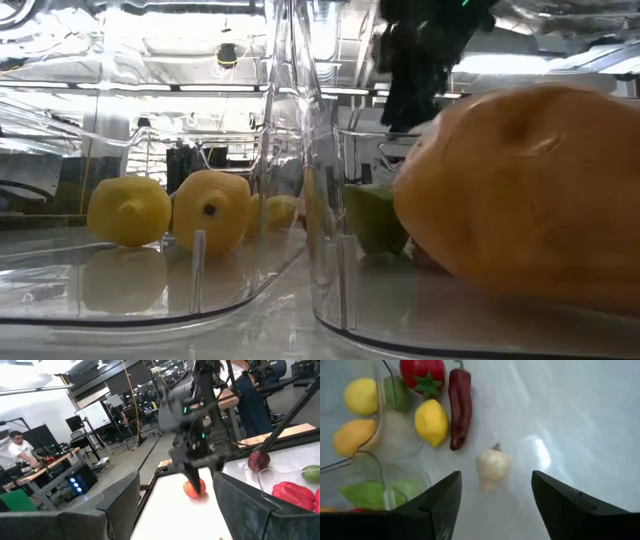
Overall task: Sort produce into baskets
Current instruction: Put the garlic into the right transparent bin
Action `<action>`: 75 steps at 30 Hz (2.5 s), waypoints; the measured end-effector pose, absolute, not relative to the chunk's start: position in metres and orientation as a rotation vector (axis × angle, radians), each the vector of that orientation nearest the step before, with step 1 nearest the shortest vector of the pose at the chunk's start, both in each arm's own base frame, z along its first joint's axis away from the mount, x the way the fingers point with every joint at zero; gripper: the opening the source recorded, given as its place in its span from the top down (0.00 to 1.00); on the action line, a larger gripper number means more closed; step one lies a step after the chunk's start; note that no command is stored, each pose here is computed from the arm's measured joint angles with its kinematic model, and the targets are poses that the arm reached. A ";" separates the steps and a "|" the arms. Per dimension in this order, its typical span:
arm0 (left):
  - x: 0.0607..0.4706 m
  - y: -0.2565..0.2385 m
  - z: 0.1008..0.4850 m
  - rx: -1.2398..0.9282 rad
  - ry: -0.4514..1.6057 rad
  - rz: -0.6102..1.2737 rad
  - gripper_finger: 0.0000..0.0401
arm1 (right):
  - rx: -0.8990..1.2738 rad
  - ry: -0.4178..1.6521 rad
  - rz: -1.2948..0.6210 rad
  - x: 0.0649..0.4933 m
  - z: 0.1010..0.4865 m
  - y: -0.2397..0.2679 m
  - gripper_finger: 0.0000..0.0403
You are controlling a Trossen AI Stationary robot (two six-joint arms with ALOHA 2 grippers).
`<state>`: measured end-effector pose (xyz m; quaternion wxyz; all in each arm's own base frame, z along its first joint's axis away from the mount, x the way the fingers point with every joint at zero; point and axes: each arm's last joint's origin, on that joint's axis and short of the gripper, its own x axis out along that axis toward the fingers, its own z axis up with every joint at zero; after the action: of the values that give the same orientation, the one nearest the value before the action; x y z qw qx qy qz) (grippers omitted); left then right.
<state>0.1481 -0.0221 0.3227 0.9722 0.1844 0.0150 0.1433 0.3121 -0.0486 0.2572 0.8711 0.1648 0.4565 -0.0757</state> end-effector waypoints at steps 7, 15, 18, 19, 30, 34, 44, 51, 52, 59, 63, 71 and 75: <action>0.148 -0.022 0.323 0.385 0.034 0.289 0.40 | 0.435 1.180 -0.069 0.348 0.207 -0.059 0.26; 0.148 -0.022 0.322 0.386 0.040 0.288 0.40 | 0.457 1.394 -0.022 0.387 0.191 -0.066 0.22; 0.148 -0.022 0.322 0.390 0.043 0.288 0.40 | 0.446 1.426 -0.012 0.397 0.187 -0.067 0.21; 0.148 -0.022 0.322 0.391 0.043 0.288 0.40 | 0.442 1.431 -0.012 0.400 0.185 -0.068 0.21; 0.148 -0.022 0.320 0.397 0.060 0.289 0.40 | 0.338 1.549 -0.100 0.409 0.162 -0.072 0.23; 0.148 -0.022 0.320 0.397 0.059 0.290 0.40 | 0.334 1.550 -0.100 0.409 0.161 -0.072 0.31; 0.147 -0.022 0.323 0.393 0.050 0.295 0.40 | 0.287 1.560 -0.124 0.408 0.161 -0.073 0.53; 0.138 -0.019 0.329 0.360 0.004 0.292 0.40 | 0.269 1.567 -0.123 0.401 0.178 -0.070 0.52; 0.136 -0.019 0.330 0.354 -0.004 0.288 0.40 | 0.261 1.547 -0.135 0.398 0.189 -0.067 0.52; 0.130 -0.018 0.330 0.329 -0.011 0.272 0.40 | 0.207 1.297 -0.180 0.373 0.278 -0.023 0.52; 0.131 -0.019 0.330 0.328 -0.009 0.263 0.40 | 0.205 1.152 -0.088 0.359 0.313 0.018 0.48; 0.132 -0.019 0.330 0.292 -0.013 0.260 0.40 | 0.177 1.133 0.026 0.345 0.303 0.096 0.40; 0.132 -0.019 0.330 0.279 -0.016 0.260 0.40 | 0.173 1.150 0.009 0.344 0.291 0.108 0.35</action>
<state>0.1315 -0.0188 0.3299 0.9819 0.1386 -0.0078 0.1291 0.3444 0.1076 0.2911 0.8356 0.0819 0.5432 0.0043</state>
